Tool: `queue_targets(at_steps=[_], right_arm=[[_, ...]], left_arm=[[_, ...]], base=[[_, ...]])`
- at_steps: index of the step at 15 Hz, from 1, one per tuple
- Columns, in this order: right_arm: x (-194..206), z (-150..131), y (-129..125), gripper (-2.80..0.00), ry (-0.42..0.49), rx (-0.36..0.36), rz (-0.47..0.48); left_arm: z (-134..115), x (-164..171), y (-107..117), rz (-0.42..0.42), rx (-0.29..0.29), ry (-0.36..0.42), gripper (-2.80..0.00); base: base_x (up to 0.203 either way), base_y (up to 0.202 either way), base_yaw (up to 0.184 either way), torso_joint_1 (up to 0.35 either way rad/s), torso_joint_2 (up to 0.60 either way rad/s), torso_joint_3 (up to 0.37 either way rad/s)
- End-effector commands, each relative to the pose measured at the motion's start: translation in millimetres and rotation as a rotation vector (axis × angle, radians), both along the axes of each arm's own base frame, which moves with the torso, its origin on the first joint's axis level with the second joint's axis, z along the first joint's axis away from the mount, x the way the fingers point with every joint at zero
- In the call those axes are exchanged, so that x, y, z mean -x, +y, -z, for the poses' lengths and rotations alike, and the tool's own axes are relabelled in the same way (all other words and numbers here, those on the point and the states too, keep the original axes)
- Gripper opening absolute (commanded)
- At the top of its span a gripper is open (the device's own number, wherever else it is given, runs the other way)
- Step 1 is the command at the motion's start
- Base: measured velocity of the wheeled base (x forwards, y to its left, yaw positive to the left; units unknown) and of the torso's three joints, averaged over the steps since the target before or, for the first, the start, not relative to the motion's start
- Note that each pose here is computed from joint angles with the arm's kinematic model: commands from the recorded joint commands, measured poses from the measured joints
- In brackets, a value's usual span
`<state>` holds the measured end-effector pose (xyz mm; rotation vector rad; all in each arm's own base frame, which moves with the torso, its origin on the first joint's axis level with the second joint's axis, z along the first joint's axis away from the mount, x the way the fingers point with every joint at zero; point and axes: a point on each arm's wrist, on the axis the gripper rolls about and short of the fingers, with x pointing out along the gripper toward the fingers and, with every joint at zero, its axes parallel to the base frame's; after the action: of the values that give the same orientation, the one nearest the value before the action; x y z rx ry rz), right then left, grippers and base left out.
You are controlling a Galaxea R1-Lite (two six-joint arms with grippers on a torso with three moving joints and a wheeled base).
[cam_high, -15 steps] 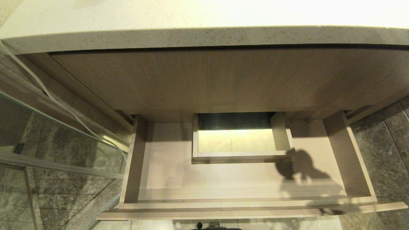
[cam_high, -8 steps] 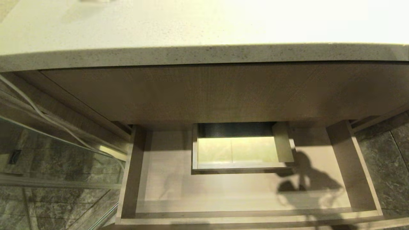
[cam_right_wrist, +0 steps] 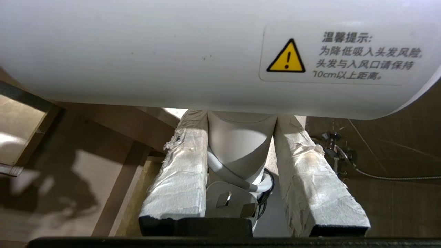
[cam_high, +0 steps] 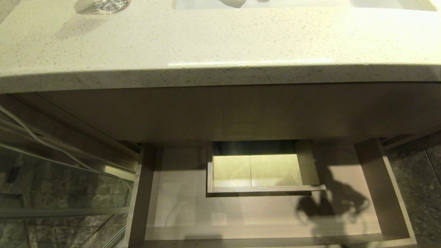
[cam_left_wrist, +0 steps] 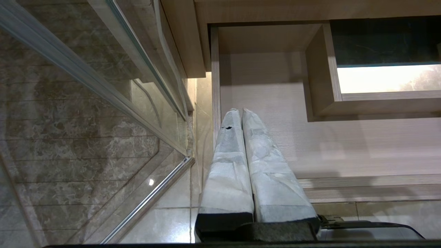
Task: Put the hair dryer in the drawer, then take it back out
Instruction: Place it on the countertop
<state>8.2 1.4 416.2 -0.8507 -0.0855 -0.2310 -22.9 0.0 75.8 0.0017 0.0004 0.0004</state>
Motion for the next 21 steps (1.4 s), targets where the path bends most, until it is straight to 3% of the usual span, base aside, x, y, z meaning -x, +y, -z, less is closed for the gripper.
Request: queue_targets(at_steps=[1, 11, 16, 21], right_arm=[[0.4, -0.9, 0.3, -2.80, -0.005, -0.005, -0.009], [0.0, 0.5, 0.5, -2.80, -0.002, -0.010, -0.023], [-1.4, 0.6, -0.1, -2.80, 0.000, -0.012, -0.022], [-4.8, 0.4, -1.4, -2.80, 0.006, -0.013, -0.021]], left_arm=[[0.0, -0.1, 0.0, -0.001, 0.000, 0.001, -2.80], [0.1, 0.0, 0.0, -0.001, 0.000, 0.000, -2.80], [0.0, 0.0, 0.0, 0.000, 0.000, 0.000, -2.80], [0.0, 0.0, 0.0, 0.000, 0.000, 0.000, -2.80]], base=[[0.000, 0.000, 0.000, 0.032, -0.04, -0.008], [0.000, 0.000, 0.000, 0.177, -0.47, -0.284], [0.000, 0.000, 0.000, 0.030, -0.05, -0.029], [0.000, 0.000, 0.000, 0.283, -0.12, 0.156]])
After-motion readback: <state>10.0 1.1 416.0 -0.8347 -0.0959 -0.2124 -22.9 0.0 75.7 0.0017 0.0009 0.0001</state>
